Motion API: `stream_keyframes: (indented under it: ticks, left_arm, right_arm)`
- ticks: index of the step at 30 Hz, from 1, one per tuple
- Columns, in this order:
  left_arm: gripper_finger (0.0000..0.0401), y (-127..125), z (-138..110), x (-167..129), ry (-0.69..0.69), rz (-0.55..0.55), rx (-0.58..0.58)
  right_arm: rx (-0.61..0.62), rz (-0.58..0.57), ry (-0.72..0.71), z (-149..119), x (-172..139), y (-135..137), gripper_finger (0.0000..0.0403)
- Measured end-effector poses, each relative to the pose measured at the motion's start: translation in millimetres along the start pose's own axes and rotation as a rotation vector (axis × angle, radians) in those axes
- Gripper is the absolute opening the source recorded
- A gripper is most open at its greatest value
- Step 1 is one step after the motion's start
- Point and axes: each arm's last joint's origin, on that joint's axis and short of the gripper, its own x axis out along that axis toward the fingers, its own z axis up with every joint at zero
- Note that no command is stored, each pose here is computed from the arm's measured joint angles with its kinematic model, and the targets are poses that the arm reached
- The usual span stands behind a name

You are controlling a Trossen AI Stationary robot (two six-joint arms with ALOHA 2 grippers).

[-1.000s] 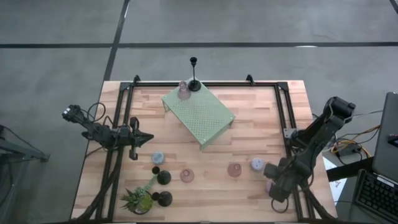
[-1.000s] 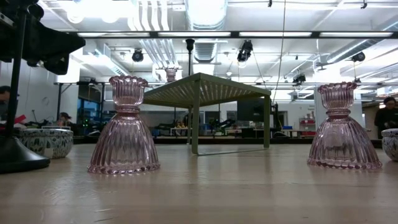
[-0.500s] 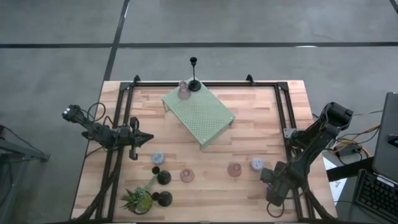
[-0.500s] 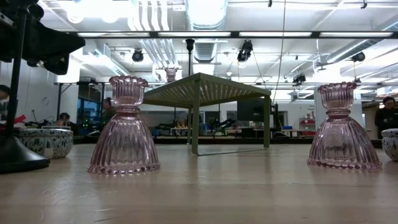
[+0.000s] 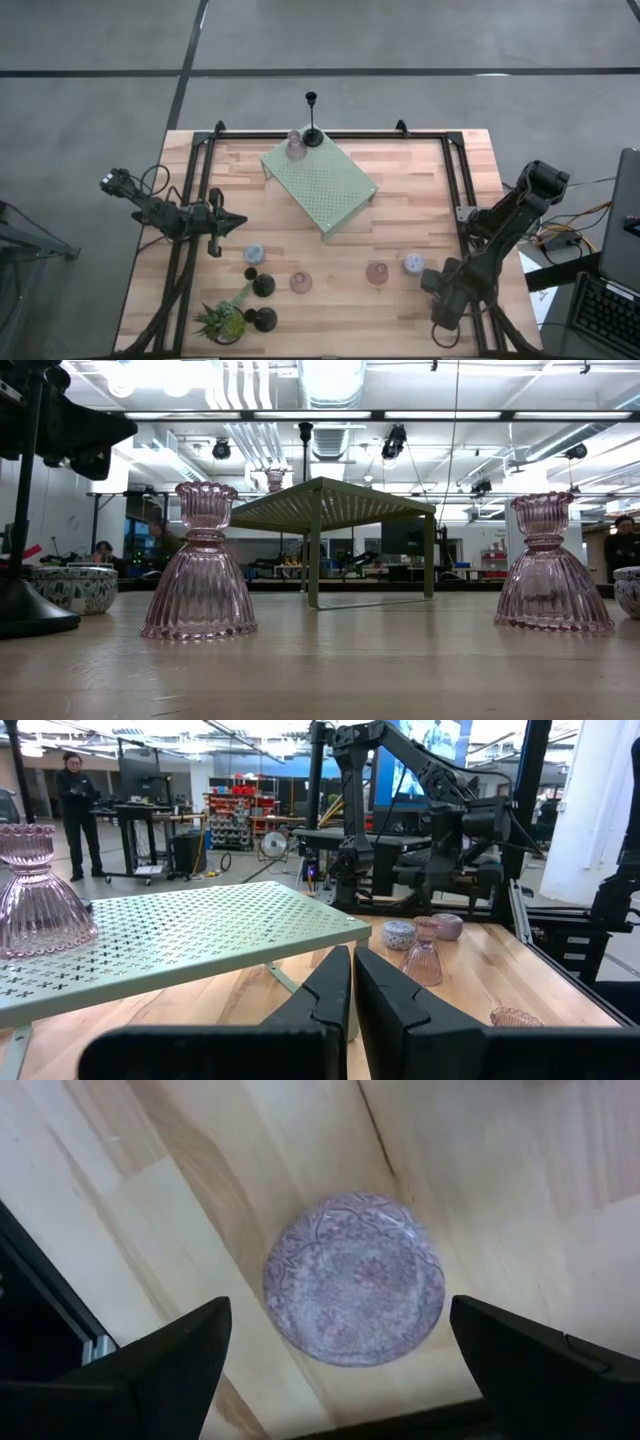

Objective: Pick & Place candle stick holders
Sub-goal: Put the pink scented candle on the shelf aligned with the pink glass candle holder

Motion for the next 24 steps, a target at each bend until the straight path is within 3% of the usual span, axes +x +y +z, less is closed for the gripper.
stream_keyframes:
  ticks: [24]
  left_arm:
    - [0.0021, 0, 0, 0, 0.000, 0.000, 0.000]
  right_arm:
    - [-0.006, -0.072, 0.004, 3, 24, 5, 0.0368]
